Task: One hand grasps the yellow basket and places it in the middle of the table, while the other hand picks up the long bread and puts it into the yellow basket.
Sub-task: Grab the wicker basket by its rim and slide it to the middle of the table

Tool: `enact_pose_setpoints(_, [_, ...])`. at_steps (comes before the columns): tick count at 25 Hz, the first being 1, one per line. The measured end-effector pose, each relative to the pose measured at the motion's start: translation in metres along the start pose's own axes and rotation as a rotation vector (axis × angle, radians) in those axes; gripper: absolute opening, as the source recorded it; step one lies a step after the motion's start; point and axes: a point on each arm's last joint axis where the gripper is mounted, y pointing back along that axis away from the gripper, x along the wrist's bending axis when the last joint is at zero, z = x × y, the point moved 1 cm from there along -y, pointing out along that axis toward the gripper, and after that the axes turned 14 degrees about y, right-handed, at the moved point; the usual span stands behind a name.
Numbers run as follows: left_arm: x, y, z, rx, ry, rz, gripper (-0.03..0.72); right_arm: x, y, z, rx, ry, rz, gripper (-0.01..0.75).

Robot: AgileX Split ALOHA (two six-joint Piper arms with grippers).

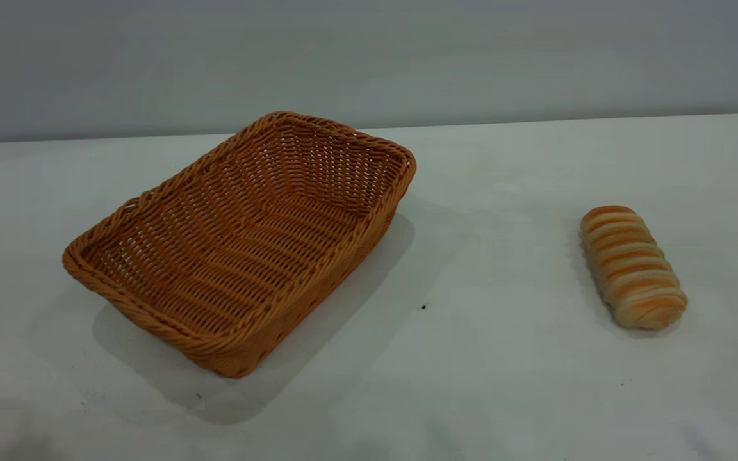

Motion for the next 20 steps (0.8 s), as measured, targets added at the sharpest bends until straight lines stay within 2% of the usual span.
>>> enact_pose_setpoints(6, [-0.007,-0.073,0.02,0.079,0.149,0.007,0.584,-0.01,-0.046,0.028,-0.054,0.008,0.093,0.531])
enact_pose_setpoints(12, [-0.019,-0.137,0.012,0.13,0.246,0.039,0.584,0.011,-0.091,0.028,-0.029,0.042,0.219,0.531])
enact_pose_setpoints(20, [-0.037,-0.202,0.004,0.085,0.278,0.08,0.583,0.02,-0.115,0.017,0.023,0.052,0.25,0.531])
